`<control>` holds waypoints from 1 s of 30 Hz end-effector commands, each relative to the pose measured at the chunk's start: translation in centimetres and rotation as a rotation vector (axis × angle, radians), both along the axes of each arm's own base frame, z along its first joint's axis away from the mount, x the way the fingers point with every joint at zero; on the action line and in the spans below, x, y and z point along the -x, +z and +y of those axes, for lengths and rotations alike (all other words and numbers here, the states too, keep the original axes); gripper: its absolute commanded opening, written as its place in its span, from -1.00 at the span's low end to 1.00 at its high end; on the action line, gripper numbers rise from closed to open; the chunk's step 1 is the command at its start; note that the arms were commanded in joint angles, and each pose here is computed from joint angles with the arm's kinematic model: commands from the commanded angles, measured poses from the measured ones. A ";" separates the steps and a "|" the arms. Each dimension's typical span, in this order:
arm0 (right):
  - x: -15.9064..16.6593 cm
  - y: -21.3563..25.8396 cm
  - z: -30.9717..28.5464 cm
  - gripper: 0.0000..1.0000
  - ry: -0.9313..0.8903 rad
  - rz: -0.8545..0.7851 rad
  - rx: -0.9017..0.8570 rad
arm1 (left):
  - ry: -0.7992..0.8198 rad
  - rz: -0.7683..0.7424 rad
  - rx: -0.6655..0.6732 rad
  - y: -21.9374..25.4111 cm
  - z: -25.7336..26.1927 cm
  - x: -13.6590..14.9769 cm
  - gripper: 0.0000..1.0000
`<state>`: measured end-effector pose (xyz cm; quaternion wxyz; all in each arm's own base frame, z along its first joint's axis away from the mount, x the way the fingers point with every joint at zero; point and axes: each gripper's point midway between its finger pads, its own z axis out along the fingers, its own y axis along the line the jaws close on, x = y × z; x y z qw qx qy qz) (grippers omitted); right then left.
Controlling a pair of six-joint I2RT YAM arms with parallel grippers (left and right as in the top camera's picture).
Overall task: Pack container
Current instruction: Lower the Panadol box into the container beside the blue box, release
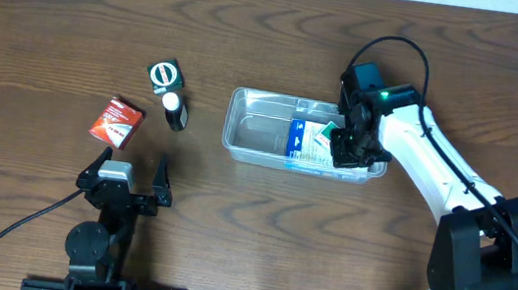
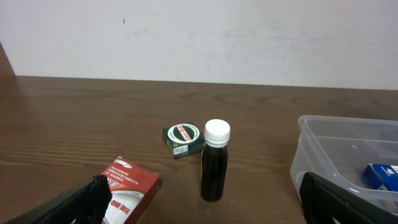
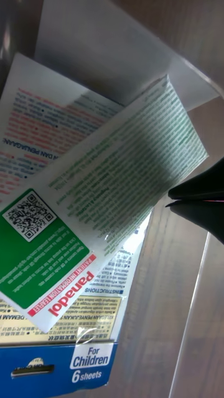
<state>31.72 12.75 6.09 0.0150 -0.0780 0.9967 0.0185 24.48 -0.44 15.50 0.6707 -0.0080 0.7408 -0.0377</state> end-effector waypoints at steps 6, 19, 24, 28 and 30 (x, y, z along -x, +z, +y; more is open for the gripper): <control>0.0 -0.4 -0.1 -0.98 -0.017 0.005 -0.006 | -0.003 0.046 -0.014 -1.6 0.0 0.1 0.96; 0.5 -1.5 -0.1 -0.98 0.079 0.012 -0.017 | -0.003 0.046 -0.014 -1.6 0.0 0.1 0.96; 0.7 -2.0 0.0 -0.99 0.144 0.008 -0.023 | -0.003 0.046 -0.014 -1.6 0.0 0.1 0.96; 0.5 -2.1 0.0 -0.97 0.192 -0.002 -0.023 | -0.003 0.046 -0.014 -1.6 0.0 0.1 0.96; 0.2 -2.1 0.1 -0.97 0.210 -0.016 -0.021 | -0.003 0.046 -0.014 -1.6 0.0 0.1 0.96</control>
